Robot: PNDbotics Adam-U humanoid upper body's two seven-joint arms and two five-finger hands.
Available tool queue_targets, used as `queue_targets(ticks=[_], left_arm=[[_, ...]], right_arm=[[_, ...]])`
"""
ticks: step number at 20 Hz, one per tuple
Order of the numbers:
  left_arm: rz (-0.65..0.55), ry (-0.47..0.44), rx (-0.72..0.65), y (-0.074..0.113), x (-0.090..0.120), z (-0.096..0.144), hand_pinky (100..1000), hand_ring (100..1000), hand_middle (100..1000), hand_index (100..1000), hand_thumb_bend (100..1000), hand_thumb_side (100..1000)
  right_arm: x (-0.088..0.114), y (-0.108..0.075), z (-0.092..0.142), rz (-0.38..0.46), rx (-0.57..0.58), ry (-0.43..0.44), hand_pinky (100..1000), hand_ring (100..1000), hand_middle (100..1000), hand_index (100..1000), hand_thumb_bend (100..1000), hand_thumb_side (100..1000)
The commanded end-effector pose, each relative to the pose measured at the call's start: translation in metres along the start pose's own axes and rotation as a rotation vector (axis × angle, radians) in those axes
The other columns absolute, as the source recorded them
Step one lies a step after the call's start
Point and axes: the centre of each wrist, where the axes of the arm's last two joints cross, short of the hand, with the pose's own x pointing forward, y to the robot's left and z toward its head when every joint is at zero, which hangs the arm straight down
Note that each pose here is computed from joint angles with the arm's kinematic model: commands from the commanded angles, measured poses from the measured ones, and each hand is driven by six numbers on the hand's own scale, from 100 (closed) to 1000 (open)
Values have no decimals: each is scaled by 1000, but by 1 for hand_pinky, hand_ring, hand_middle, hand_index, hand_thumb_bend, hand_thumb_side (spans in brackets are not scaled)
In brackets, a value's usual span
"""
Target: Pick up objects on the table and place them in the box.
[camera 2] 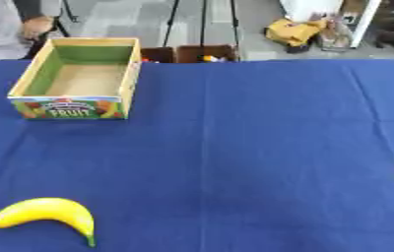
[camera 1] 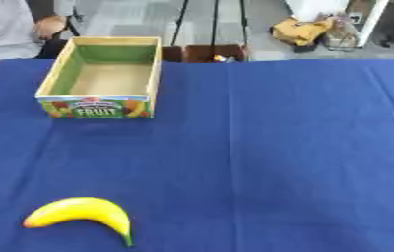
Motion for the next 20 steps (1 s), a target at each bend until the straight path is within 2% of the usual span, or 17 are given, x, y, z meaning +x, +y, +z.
queue_targets(ticks=[1,4,7,11,13,18,20], left_arm=[[-37,-32,-23,6,5,-10,473,655,708,858,106,992],[-116,-47,-103,11,9,-21,477,667,721,879,100,946],[-209,-52,-198,15,9,-37,534,723,766,917,100,855],[-328,-19,-361,9,-2,-52,598,772,810,953,100,797],[-393,1,-447,5,-8,-58,627,796,831,974,100,801],[-578,60,-653,1,-22,-69,733,883,912,1000,100,910],[-657,72,-736,0,-22,-71,751,903,919,1000,100,906]], right_arm=[[1,-7,-6,21,15,-21,803,876,767,869,100,1000],[1,-8,-5,26,22,-19,803,876,767,869,100,1000],[1,-10,-4,34,32,-14,803,876,766,869,100,1000],[1,-11,-3,40,41,-12,803,876,766,869,100,1000],[1,-10,-3,38,43,-13,803,876,766,869,100,1000],[1,-7,-4,23,46,-16,803,876,765,869,100,1000],[2,-6,-4,16,46,-18,803,876,765,869,100,1000]])
